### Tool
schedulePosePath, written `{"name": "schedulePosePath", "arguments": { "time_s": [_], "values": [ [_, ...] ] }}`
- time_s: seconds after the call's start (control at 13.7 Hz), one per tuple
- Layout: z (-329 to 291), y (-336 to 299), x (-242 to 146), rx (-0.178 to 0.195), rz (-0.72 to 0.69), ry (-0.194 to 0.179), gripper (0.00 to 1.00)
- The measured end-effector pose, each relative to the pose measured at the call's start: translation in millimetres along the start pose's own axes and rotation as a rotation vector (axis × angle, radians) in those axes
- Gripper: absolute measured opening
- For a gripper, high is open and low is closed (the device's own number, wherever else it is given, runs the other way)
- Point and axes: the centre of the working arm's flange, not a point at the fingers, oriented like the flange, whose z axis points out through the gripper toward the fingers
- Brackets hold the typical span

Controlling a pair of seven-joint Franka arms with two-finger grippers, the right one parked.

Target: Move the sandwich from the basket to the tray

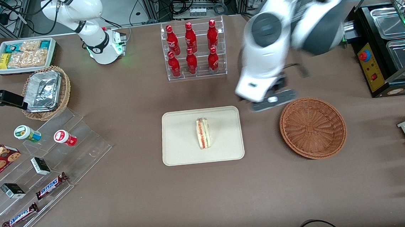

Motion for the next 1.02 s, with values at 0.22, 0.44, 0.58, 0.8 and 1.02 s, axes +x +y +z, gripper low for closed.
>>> {"name": "schedulePosePath", "arguments": {
  "time_s": [0.22,0.44,0.58,0.8,1.02],
  "values": [
    [-31.4,-96.8,14.6,-0.019,0.070,-0.049,0.99],
    [-32.7,-187.3,22.9,-0.070,0.160,-0.096,0.99],
    [-23.7,-256.0,25.0,-0.101,0.228,-0.112,0.99],
    [-22.4,-324.0,18.1,-0.135,0.234,-0.104,0.99],
    [-24.3,-325.3,15.8,-0.139,0.228,-0.098,0.99]
  ]
}}
